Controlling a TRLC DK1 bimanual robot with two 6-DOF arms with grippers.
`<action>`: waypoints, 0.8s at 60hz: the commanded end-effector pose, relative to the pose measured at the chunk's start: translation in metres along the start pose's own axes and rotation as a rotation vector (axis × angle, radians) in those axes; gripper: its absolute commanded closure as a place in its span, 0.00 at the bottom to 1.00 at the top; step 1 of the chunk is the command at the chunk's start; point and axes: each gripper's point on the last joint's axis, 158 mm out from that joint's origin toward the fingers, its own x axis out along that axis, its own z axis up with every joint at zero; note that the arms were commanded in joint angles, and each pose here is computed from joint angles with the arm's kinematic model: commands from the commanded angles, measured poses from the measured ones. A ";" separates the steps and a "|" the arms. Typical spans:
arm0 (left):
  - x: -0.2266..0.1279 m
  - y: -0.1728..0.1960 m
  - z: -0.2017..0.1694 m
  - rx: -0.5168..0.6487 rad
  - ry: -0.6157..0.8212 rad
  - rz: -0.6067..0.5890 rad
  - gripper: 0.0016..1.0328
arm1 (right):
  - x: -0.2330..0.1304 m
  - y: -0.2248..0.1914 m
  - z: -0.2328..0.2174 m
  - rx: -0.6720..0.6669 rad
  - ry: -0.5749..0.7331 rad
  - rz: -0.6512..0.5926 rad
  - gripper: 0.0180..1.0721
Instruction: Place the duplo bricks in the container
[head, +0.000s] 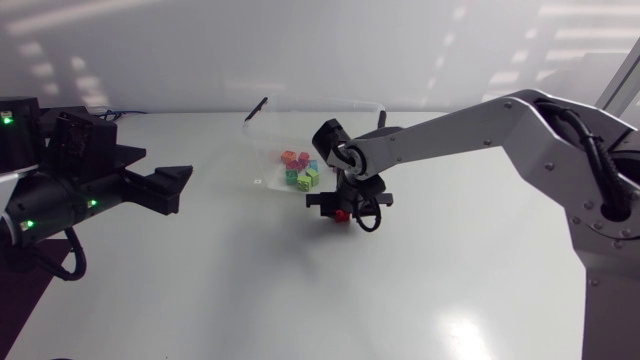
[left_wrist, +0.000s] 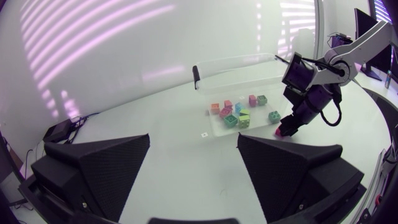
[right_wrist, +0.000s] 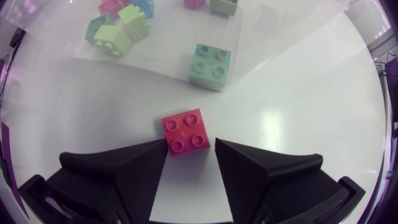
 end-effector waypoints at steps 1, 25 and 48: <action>0.002 -0.004 -0.008 -0.006 0.008 -0.007 0.05 | 0.009 0.000 -0.004 0.013 0.021 -0.007 0.63; -0.003 -0.004 -0.007 -0.004 0.005 -0.006 0.05 | 0.008 0.009 -0.016 -0.056 0.035 0.029 0.65; -0.011 -0.003 -0.006 0.002 -0.001 -0.004 0.05 | -0.112 -0.001 -0.015 -0.160 -0.115 0.087 0.65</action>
